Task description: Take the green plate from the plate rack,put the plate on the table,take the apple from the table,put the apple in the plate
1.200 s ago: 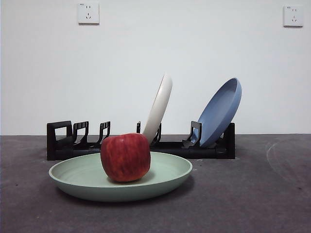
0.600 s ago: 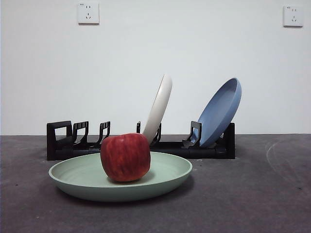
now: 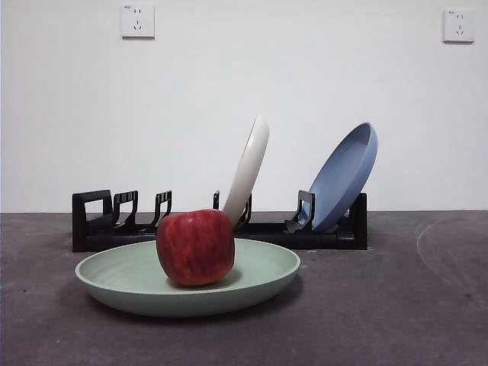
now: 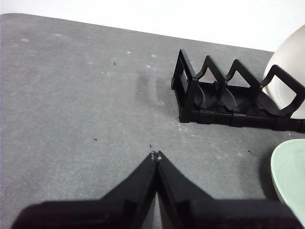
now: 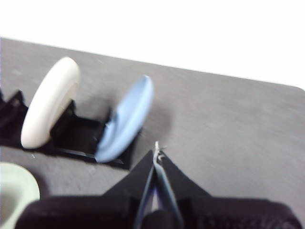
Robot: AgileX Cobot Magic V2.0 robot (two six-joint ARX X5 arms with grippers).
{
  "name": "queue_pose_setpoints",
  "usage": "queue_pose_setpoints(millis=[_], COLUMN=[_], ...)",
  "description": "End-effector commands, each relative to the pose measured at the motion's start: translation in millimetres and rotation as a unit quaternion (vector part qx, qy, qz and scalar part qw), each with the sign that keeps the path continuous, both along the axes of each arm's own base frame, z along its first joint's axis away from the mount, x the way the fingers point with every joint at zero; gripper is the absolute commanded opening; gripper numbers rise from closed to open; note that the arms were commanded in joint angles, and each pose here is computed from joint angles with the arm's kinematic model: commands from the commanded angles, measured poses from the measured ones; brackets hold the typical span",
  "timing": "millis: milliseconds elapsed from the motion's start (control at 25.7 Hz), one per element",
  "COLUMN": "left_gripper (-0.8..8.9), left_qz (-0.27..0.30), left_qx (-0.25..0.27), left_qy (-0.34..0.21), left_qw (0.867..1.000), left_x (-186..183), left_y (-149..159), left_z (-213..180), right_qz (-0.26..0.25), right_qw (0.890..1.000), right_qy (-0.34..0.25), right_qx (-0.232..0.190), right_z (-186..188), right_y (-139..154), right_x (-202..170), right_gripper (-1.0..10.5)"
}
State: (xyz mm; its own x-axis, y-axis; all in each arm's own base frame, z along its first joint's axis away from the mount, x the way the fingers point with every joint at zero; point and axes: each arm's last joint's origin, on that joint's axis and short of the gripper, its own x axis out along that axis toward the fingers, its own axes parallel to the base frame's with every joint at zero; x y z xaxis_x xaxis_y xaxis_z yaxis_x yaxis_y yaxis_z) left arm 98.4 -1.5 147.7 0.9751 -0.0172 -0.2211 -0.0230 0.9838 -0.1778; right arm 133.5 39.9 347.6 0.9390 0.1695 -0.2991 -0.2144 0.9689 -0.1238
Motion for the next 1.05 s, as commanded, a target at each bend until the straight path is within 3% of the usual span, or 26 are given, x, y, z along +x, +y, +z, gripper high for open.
queue_pose_setpoints(millis=[39, 78, 467, 817, 1050], left_gripper=[-0.04, -0.04, -0.04, -0.04, -0.04], left_qz=[-0.001, -0.001, -0.001, -0.001, -0.001], left_qx=[0.005, 0.005, 0.005, 0.005, 0.005], left_qy=[0.0, 0.0, 0.0, 0.0, 0.0], left_qw=[1.0, 1.0, 1.0, 1.0, 1.0], left_x=[0.4, 0.4, 0.4, 0.4, 0.4], left_y=[0.3, 0.3, 0.3, 0.3, 0.3], left_z=[-1.8, -1.8, -1.8, -1.8, -1.8], right_qz=[0.029, 0.018, -0.122, -0.13, -0.14], right_qw=[0.999, 0.999, 0.992, 0.987, 0.986], right_qy=[-0.021, -0.023, -0.037, -0.072, -0.058], right_qx=[0.017, 0.024, 0.018, 0.06, 0.067], right_z=[-45.2, -69.0, -162.2, -191.7, -198.0], right_y=[-18.1, -26.0, -48.0, -46.8, -46.6], right_x=[15.2, 16.2, -16.7, -30.9, -38.3], right_gripper=[0.0, 0.0, 0.0, 0.0, 0.0])
